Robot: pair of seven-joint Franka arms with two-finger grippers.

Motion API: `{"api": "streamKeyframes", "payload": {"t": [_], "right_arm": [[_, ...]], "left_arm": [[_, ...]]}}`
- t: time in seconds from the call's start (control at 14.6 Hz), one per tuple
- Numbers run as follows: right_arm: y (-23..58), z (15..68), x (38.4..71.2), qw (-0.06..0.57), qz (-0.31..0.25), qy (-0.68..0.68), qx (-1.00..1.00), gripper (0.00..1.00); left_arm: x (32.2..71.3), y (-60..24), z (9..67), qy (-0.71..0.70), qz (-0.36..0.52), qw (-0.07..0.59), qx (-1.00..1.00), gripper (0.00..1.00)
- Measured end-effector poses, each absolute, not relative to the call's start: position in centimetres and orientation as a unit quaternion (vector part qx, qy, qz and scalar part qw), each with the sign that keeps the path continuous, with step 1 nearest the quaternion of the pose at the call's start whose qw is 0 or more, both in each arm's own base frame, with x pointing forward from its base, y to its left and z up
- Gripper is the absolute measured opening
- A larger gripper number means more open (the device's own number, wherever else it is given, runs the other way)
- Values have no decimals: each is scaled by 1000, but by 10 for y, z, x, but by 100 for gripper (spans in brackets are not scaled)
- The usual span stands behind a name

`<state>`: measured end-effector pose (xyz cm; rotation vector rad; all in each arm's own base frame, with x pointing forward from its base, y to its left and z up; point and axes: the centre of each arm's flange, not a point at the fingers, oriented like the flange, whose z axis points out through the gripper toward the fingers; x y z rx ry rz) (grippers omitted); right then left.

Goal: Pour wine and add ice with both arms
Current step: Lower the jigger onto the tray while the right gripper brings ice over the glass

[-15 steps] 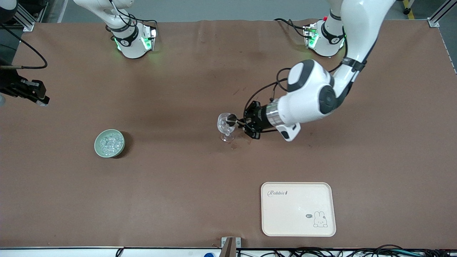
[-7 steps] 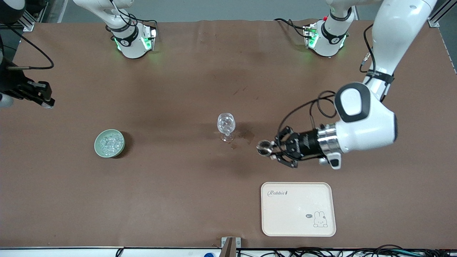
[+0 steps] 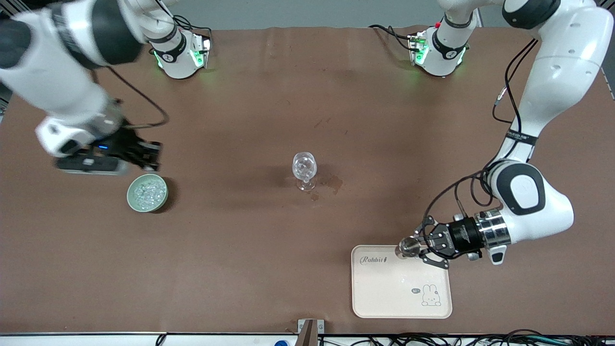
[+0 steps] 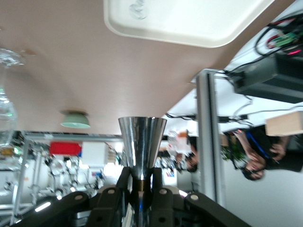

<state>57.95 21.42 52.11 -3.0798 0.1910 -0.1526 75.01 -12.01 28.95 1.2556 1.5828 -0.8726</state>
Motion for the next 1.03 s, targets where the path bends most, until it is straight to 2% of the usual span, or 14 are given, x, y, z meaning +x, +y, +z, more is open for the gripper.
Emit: {"api": "streamKeyframes", "payload": {"t": [0.14, 0.41, 0.62, 1.03], "right_arm": [[278, 487, 573, 28, -40, 86, -995, 25], [371, 444, 567, 29, -28, 134, -990, 25], [417, 426, 558, 30, -24, 150, -988, 25], [490, 404, 519, 32, -19, 158, -987, 25]], "left_arm": [[755, -102, 262, 643, -358, 473, 484, 22], [756, -64, 214, 656, -333, 470, 488, 22], [753, -48, 187, 660, -317, 468, 495, 22], [745, -41, 144, 666, -327, 483, 465, 22]]}}
